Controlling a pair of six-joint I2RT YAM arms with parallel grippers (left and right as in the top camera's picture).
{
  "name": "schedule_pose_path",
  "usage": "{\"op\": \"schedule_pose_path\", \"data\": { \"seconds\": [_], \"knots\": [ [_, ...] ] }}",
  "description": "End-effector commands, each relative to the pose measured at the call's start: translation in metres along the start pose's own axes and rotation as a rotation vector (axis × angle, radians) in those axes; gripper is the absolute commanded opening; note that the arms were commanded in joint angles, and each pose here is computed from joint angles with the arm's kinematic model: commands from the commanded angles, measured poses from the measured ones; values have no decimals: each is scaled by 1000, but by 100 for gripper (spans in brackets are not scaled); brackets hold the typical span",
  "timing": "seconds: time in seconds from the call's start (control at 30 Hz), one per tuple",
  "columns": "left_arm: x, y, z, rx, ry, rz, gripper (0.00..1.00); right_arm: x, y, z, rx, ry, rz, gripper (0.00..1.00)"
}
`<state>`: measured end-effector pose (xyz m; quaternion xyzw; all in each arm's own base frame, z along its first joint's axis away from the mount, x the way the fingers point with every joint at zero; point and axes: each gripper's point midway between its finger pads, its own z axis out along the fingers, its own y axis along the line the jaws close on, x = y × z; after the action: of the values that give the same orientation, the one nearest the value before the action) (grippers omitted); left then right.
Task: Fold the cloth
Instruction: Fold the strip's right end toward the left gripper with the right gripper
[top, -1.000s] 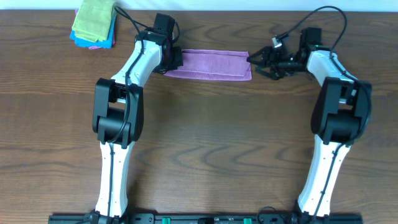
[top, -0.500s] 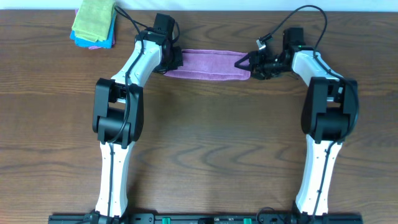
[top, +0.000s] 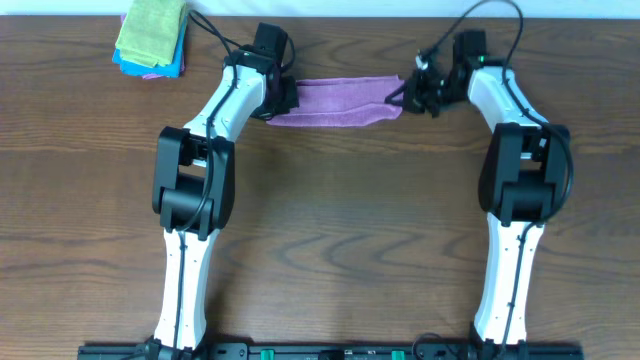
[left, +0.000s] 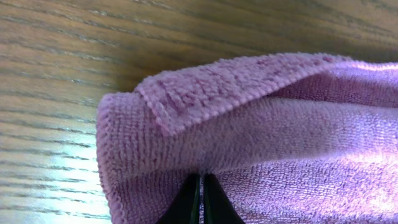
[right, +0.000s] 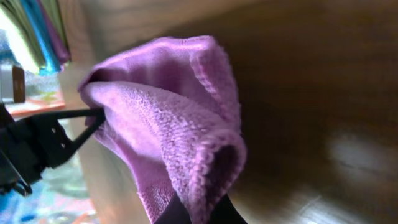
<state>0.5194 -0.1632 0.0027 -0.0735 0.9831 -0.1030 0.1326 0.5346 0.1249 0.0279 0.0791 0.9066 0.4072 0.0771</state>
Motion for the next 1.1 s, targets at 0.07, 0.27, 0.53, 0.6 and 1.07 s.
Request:
{"op": "schedule_pose_path", "data": {
  "seconds": [0.07,0.27,0.53,0.6,1.07],
  "knots": [
    [32,-2,24,-16,96,-19,6,-18,45,-18,215,-67,-229,1],
    [28,-8,25,9,79,-52,6,3,61,1,382,-23,-320,1],
    [25,-17,25,55,76,-60,6,31,87,32,399,39,-434,1],
    [25,-19,25,62,75,-71,5,37,94,39,395,50,-458,1],
    [21,-48,23,186,75,-136,6,37,98,43,401,42,-477,1]
  ]
}}
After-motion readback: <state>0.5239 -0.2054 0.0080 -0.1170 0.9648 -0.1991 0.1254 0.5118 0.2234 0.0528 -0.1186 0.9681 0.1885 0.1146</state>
